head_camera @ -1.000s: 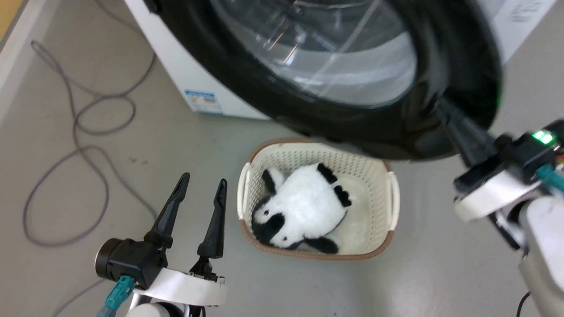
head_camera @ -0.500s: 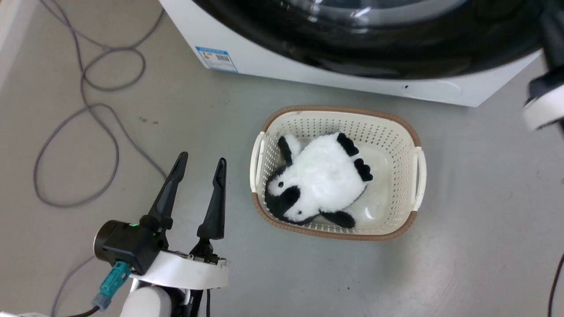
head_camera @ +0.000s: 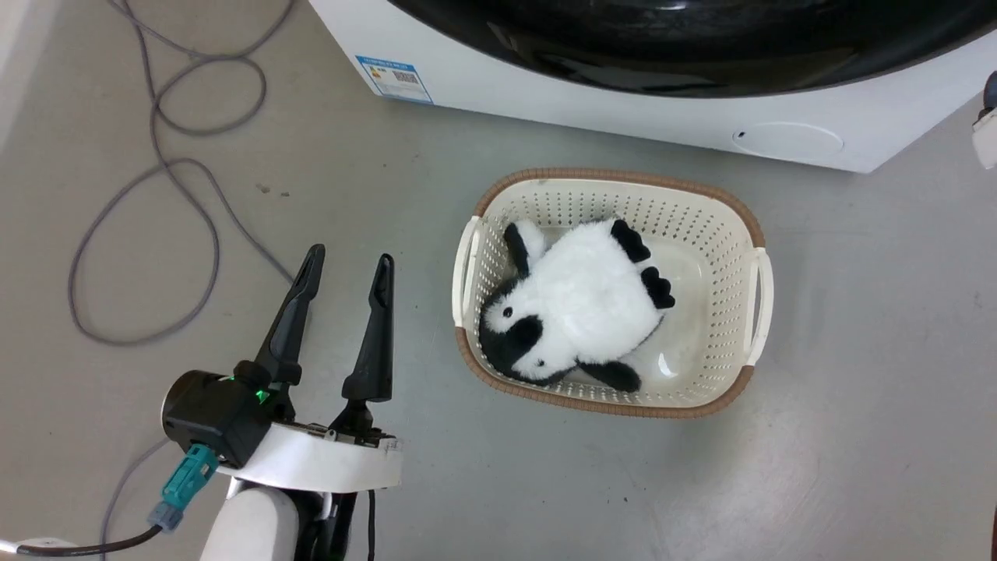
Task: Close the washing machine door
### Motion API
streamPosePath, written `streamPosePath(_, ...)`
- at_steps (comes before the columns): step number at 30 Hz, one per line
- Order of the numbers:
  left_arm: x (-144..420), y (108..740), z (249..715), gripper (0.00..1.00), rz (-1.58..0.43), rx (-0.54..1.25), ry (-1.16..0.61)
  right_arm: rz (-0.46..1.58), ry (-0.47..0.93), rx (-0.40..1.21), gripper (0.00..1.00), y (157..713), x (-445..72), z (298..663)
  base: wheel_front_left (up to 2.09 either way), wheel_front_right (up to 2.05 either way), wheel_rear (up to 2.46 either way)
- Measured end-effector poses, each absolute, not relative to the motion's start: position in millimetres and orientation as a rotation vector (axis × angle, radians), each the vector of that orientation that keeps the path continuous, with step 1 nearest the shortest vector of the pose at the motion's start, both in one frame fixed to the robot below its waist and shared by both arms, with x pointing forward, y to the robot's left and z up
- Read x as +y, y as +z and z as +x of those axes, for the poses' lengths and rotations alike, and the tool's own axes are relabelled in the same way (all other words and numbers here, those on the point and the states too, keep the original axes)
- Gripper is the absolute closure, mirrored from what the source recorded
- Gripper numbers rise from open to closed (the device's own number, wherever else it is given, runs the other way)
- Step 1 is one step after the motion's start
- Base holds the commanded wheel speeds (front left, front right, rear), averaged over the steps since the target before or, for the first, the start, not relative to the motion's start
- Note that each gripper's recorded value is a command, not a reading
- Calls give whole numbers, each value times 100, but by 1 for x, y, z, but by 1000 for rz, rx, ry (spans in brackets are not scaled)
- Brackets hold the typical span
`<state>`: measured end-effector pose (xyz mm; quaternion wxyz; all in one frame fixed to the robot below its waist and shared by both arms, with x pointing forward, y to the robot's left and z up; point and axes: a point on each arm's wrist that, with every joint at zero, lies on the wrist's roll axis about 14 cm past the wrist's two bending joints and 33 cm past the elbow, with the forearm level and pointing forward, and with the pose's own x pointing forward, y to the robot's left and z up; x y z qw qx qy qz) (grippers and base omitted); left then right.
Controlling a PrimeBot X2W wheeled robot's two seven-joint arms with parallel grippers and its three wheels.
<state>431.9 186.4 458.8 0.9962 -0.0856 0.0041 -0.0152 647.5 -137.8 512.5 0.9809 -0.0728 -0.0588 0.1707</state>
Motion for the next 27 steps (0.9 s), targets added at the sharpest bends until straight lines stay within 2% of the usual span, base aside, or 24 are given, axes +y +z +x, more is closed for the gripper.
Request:
streamPosePath(5,189,469,428,0,-177,-17,-24,-137,319,-146,100,526,-144,637,0,0,0)
streamPosePath(8,191,481,421,0,-179,-42,-18,-129,309,-163,100,533,-147,617,0,0,0)
streamPosePath(15,193,501,390,0,-192,-81,-6,-59,266,-209,100,552,-153,539,0,0,0)
streamPosePath(20,191,512,373,0,-200,-108,-9,2,185,-265,100,571,-167,487,0,0,0)
streamPosePath(21,191,512,373,0,-200,-108,-9,2,185,-265,100,571,-167,487,0,0,0)
streamPosePath(22,191,515,367,0,-203,-115,-11,21,133,-261,100,568,-176,467,0,0,0)
streamPosePath(23,191,515,367,0,-203,-115,-11,21,133,-261,100,568,-176,467,0,0,0)
streamPosePath(27,184,520,357,0,-211,-131,-31,45,61,-243,100,560,-186,427,0,0,0)
